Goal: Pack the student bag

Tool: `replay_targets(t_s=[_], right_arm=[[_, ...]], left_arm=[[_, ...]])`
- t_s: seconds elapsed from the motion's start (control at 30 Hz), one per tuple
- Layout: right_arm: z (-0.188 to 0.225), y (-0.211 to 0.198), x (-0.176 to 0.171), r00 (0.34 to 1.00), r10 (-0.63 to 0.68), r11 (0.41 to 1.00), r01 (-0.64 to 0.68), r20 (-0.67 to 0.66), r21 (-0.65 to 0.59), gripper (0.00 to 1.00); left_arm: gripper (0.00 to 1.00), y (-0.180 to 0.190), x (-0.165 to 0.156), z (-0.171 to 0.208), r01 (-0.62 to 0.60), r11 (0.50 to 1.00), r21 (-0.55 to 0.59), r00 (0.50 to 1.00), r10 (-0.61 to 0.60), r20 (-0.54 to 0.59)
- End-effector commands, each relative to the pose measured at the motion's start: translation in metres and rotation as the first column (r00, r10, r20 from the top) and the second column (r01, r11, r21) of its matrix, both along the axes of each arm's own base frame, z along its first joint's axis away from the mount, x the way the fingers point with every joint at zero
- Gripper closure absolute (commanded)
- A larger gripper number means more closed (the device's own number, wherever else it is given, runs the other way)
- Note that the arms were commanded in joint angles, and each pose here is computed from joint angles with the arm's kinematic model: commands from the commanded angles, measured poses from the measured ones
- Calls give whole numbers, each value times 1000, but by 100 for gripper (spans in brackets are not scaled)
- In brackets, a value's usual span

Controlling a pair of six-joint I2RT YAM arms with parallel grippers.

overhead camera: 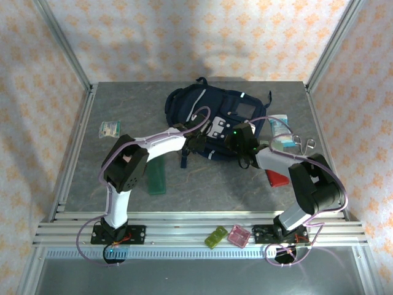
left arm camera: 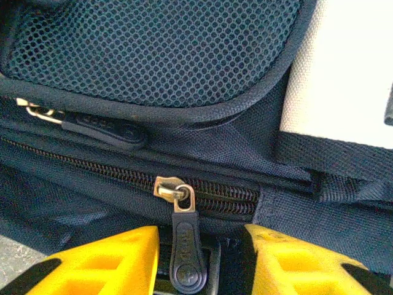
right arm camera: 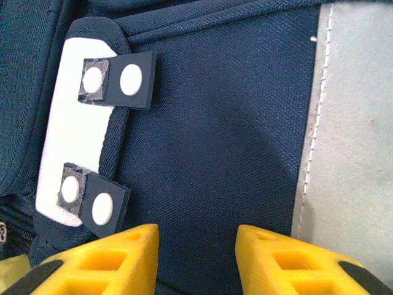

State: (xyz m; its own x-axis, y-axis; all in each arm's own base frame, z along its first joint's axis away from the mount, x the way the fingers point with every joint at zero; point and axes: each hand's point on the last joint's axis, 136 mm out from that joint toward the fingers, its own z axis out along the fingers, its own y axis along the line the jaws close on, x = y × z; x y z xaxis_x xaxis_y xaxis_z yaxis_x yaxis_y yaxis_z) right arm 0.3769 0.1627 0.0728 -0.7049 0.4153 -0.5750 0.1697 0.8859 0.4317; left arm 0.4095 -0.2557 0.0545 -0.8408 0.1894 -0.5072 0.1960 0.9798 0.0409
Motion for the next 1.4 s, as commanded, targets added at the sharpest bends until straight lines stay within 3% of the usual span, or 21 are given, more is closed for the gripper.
replay_targets(t_s=[0.0, 0.07, 0.13, 0.23, 0.37, 0.47, 0.53, 0.57, 0.77, 1.13, 1.2, 1.3, 1.37], right_arm=[[-45, -11, -32, 985, -12, 999, 6, -170, -34, 62], [-43, -11, -32, 986, -10, 999, 5, -169, -32, 62], [-43, -11, -32, 986, -10, 999, 5, -169, -33, 62], [-42, -12, -33, 986, -10, 999, 4, -168, -35, 62], [-42, -12, -33, 986, -12, 999, 6, -166, -37, 62], [-43, -11, -33, 986, -9, 999, 3, -168, -34, 62], [-43, -11, -32, 986, -8, 1000, 3, -169, -29, 62], [-43, -10, -32, 985, -6, 1000, 1, -170, -28, 62], [-43, -9, -32, 985, -6, 1000, 1, -171, -26, 63], [-46, -10, -34, 984, -6, 1000, 2, -179, -24, 63], [-48, -10, -35, 983, -7, 1000, 3, -182, -23, 63], [-48, -11, -36, 983, -8, 1000, 4, -183, -23, 63], [-48, -11, -37, 983, -9, 1000, 5, -182, -26, 63]], left_arm=[[61, 3, 3, -6, 5, 997, 78, 1000, -5, -1], [73, 3, 8, -7, 2, 996, 86, 1000, -3, 10], [74, 4, 12, -7, -8, 995, 96, 1000, 6, 20], [87, 4, 17, -5, -13, 996, 91, 1000, 11, 26], [95, 10, 21, 1, -26, 996, 90, 999, 23, 32], [92, 20, 23, 6, -47, 995, 93, 998, 44, 39], [79, 24, 23, 10, -53, 996, 76, 998, 50, 42], [78, 26, 24, 10, -54, 996, 66, 998, 51, 41], [75, 15, 25, 9, -11, 1000, -16, 1000, 12, 17], [74, 8, 37, -6, 21, 999, -46, 1000, -22, -3], [80, 5, 39, -9, 29, 998, -52, 1000, -30, -9], [100, 4, 41, -13, 41, 998, -40, 999, -41, -17], [100, 6, 40, -14, 40, 999, -29, 999, -41, -20]])
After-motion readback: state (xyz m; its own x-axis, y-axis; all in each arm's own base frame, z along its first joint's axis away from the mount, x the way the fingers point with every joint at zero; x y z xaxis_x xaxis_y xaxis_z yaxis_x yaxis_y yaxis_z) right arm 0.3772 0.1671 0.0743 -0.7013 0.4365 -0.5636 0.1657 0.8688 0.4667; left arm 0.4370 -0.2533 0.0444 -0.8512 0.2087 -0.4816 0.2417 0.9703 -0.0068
